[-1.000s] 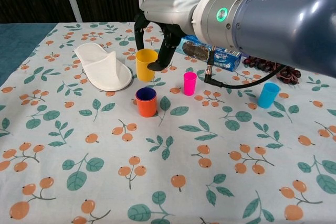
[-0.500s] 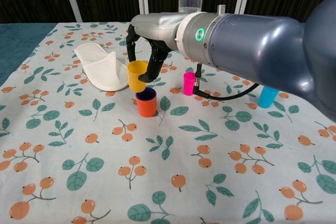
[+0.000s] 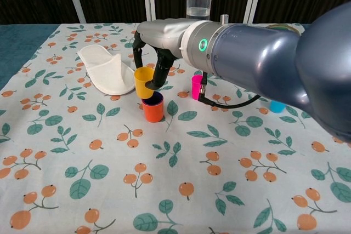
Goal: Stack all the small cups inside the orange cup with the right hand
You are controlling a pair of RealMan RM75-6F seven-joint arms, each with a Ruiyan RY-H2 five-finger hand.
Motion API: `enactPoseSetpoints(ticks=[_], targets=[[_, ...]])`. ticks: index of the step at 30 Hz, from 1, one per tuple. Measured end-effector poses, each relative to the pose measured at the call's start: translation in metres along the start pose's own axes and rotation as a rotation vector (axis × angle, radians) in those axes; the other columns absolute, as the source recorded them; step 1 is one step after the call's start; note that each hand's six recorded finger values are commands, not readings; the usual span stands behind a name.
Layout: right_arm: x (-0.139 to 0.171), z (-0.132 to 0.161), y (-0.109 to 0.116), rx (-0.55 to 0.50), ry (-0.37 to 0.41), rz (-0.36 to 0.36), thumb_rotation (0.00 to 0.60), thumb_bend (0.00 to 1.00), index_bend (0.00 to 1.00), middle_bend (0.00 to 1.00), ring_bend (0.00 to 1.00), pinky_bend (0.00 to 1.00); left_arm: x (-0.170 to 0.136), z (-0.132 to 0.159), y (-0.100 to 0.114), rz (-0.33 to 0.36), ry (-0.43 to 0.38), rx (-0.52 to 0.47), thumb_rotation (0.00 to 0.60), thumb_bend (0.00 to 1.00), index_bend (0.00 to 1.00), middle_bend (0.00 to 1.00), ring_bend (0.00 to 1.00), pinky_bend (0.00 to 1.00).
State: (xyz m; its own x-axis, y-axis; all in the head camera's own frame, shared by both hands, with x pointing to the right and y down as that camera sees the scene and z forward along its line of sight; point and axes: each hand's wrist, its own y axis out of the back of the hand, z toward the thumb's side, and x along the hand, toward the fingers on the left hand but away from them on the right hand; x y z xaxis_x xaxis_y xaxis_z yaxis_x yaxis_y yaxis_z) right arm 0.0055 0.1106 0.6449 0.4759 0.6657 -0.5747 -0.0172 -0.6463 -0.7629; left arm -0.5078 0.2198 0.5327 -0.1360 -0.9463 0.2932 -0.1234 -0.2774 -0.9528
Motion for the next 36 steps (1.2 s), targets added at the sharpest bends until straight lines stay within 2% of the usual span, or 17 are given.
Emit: enactPoseSetpoints(ticks=[17, 19, 23, 26, 30, 36], targets=[[0.001, -0.012, -0.017, -0.002, -0.018, 0.041, 0.6, 0.42, 0.48, 0.0, 0.0, 0.07, 0.0, 0.0, 0.001, 0.003, 0.001, 0.0, 0.6, 0.73, 0.12, 0.0, 0.0, 0.0], [0.001, -0.012, -0.019, 0.0, -0.018, 0.046, 0.6, 0.42, 0.42, 0.0, 0.0, 0.07, 0.0, -0.001, 0.001, 0.003, 0.001, 0.001, 0.6, 0.73, 0.12, 0.0, 0.0, 0.0], [0.002, -0.012, -0.023, 0.009, -0.014, 0.061, 0.6, 0.42, 0.18, 0.0, 0.0, 0.07, 0.0, -0.001, 0.001, 0.003, 0.001, 0.0, 0.6, 0.73, 0.12, 0.0, 0.0, 0.0], [0.002, -0.013, -0.026, 0.018, -0.015, 0.076, 0.6, 0.42, 0.06, 0.0, 0.0, 0.07, 0.0, -0.001, 0.001, 0.003, 0.002, 0.001, 0.6, 0.73, 0.12, 0.0, 0.0, 0.0], [0.002, -0.014, -0.026, 0.015, -0.021, 0.077, 0.6, 0.42, 0.0, 0.0, 0.0, 0.07, 0.0, -0.001, 0.002, 0.005, 0.004, 0.0, 0.6, 0.73, 0.12, 0.0, 0.0, 0.0], [0.004, -0.025, -0.015, 0.008, -0.047, 0.045, 0.6, 0.42, 0.0, 0.0, 0.0, 0.07, 0.0, -0.002, 0.002, 0.003, 0.005, 0.002, 0.6, 0.73, 0.12, 0.0, 0.0, 0.0]])
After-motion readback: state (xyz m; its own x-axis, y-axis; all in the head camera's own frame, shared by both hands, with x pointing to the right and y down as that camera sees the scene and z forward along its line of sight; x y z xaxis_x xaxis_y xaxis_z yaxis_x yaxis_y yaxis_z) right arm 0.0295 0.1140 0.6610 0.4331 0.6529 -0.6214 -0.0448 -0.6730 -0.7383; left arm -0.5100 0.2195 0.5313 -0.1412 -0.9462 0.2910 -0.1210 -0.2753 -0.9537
